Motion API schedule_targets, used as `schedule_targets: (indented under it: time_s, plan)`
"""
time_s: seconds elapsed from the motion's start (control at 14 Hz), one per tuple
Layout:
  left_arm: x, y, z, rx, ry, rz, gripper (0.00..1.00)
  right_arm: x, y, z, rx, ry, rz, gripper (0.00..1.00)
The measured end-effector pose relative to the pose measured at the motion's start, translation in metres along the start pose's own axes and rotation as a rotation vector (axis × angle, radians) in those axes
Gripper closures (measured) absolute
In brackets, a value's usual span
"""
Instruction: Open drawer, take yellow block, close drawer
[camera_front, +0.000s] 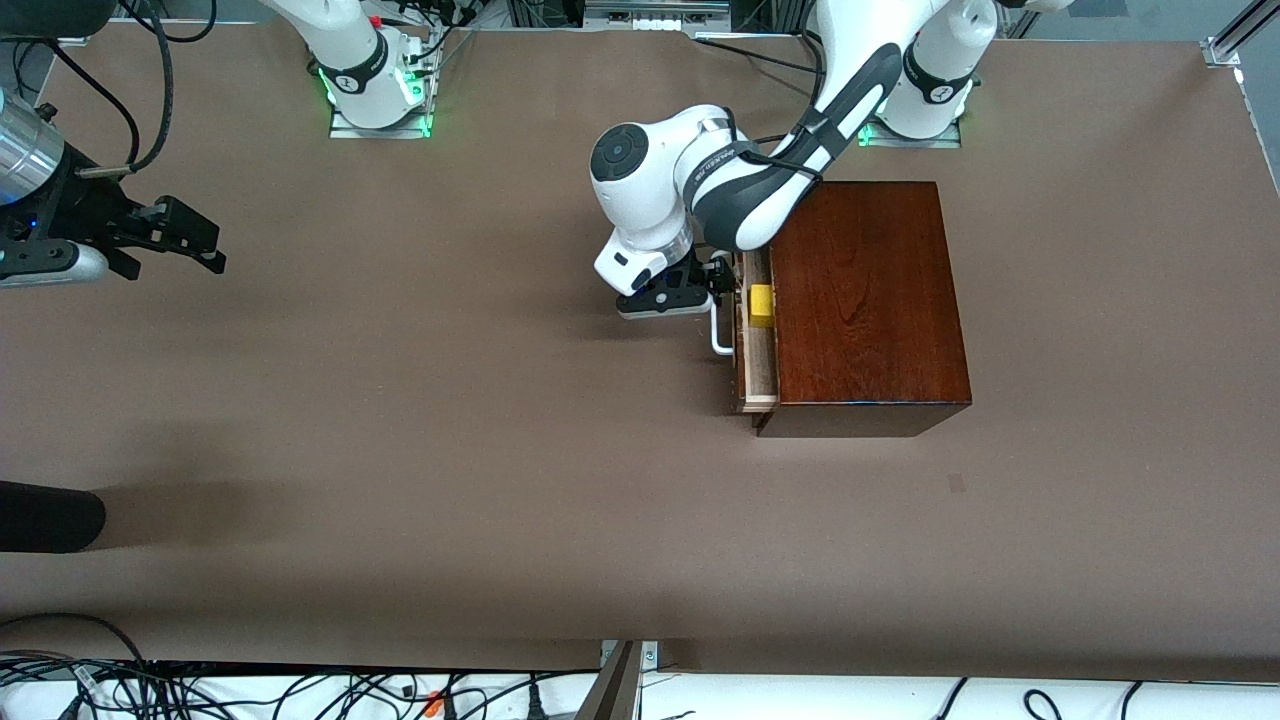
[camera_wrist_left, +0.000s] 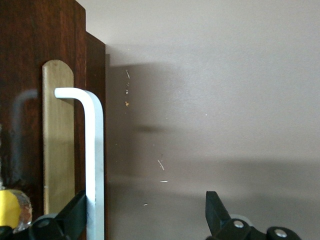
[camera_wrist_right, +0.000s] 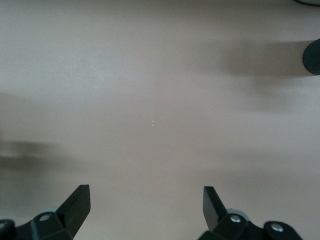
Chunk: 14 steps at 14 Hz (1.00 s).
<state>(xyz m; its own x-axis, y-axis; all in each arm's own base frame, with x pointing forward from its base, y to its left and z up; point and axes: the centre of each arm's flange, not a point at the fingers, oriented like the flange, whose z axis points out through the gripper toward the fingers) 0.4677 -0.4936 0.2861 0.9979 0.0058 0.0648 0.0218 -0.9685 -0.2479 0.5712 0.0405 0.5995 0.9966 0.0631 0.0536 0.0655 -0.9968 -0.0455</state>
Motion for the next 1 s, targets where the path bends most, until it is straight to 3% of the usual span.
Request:
schedule_targets:
  time_s: [1.0]
  plan:
    - [-0.001,0.049,-0.011,-0.042,-0.005,-0.018,0.0,0.021,0.0,0.043,-0.015,-0.036,0.005,0.0]
